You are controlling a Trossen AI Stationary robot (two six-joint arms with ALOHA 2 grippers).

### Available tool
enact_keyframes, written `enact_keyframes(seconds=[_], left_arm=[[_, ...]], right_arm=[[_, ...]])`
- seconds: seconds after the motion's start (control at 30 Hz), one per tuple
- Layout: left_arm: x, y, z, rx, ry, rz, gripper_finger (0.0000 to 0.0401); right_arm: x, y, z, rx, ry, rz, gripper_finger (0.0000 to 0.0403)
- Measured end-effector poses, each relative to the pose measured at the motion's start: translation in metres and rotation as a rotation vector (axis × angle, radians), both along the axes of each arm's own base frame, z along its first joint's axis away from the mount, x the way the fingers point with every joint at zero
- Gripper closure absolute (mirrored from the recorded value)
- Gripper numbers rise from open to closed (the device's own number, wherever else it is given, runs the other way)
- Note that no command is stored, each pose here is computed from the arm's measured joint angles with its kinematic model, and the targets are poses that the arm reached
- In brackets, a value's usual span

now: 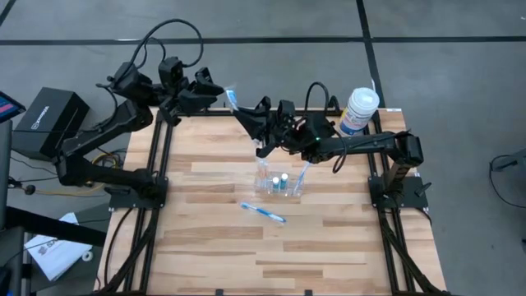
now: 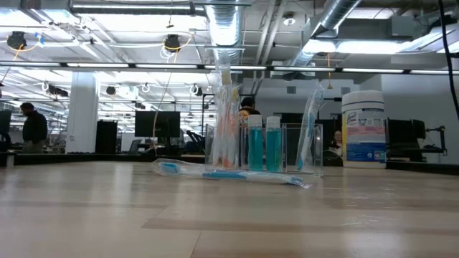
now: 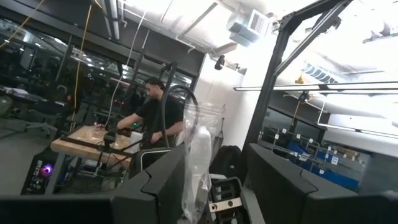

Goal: Pick & Place toothbrushing station
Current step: Put the left blue toothbrush into the transparent organizer

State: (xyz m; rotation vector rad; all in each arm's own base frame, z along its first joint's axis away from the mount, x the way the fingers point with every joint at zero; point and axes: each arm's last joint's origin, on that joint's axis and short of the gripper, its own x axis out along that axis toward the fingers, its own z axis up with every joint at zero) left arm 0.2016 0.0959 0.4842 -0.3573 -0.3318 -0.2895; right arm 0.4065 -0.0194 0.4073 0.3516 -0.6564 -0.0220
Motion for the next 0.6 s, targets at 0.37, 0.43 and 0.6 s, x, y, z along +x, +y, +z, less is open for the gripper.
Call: enact_keyframes(seconds=[0.37, 0.43, 0.6], left_arm=[[0.028, 0.006, -0.015, -0.043, 0.061, -0.039, 0.0199], [0.031, 0.004, -0.016, -0.039, 0.051, -0.05, 0.02], [0.036, 0.003, -0.017, -0.052, 0.042, -0.05, 0.0206]], right_arm=[[0.0, 0.0, 0.0, 0.001, 0.006, 0.016, 0.0378], [0.001, 0.0, 0.0, -0.001, 0.009, 0.02, 0.0378], [0.002, 0.0, -0.003, 0.001, 0.035, 0.023, 0.0378]])
